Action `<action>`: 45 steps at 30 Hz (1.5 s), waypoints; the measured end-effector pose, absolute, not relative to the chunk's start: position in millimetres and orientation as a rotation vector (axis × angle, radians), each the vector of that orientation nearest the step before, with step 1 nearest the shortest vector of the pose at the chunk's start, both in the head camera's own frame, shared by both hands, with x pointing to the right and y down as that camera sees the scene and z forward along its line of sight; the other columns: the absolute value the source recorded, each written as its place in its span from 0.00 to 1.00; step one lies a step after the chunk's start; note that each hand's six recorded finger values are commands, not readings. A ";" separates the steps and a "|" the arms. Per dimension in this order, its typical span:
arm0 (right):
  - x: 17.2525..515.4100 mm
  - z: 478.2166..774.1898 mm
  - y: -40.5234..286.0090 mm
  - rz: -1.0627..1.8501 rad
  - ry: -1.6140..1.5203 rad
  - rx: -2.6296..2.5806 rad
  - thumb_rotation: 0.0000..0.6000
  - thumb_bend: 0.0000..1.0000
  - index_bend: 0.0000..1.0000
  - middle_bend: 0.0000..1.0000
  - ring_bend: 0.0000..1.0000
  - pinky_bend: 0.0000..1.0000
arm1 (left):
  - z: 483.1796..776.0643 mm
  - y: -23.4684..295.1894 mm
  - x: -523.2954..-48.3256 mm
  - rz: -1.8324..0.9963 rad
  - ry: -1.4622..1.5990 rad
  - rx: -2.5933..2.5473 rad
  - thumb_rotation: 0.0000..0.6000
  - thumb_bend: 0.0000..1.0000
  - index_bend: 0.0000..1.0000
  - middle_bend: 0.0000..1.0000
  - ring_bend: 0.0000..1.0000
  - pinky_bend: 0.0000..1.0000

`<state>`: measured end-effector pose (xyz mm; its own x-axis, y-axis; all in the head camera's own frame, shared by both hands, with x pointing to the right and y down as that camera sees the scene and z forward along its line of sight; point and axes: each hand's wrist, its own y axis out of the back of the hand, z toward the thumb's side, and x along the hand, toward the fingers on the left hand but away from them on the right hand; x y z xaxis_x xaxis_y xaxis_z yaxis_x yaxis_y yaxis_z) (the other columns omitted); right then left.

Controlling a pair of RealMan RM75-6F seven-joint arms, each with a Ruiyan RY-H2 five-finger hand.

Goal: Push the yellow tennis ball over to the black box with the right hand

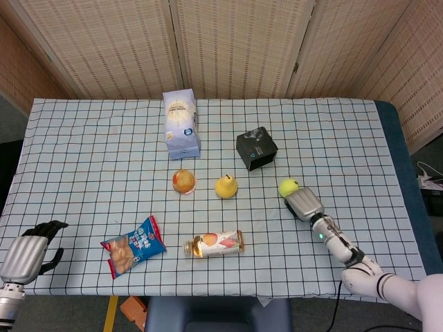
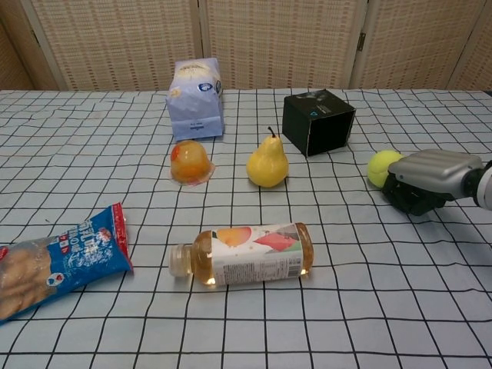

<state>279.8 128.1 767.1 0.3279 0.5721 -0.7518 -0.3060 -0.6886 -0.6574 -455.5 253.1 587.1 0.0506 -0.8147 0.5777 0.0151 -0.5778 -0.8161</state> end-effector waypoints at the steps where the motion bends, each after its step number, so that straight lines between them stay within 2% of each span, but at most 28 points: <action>1: 278.5 767.2 126.3 1.456 -0.238 -1.834 1.00 0.92 1.00 0.92 0.77 1.00 | 587.2 253.1 -455.3 -1.601 0.811 -1.672 1.00 0.42 0.27 0.24 0.23 0.38; 35: 253.7 781.6 67.6 1.433 -0.350 -1.853 1.00 0.92 1.00 0.92 0.77 1.00 | 589.5 255.5 -452.6 -1.603 0.774 -1.678 1.00 0.42 0.27 0.24 0.23 0.38; 45: 241.1 784.5 59.6 1.419 -0.342 -1.878 1.00 0.92 1.00 0.92 0.77 1.00 | 589.0 254.8 -454.7 -1.610 0.783 -1.675 1.00 0.42 0.27 0.24 0.23 0.38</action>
<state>241.1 59.6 784.5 0.3511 0.6081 -0.7120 -0.2164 -0.6872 -0.6935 -454.7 254.8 589.0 0.0554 -0.8044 0.5914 0.0310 -0.5907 -0.8063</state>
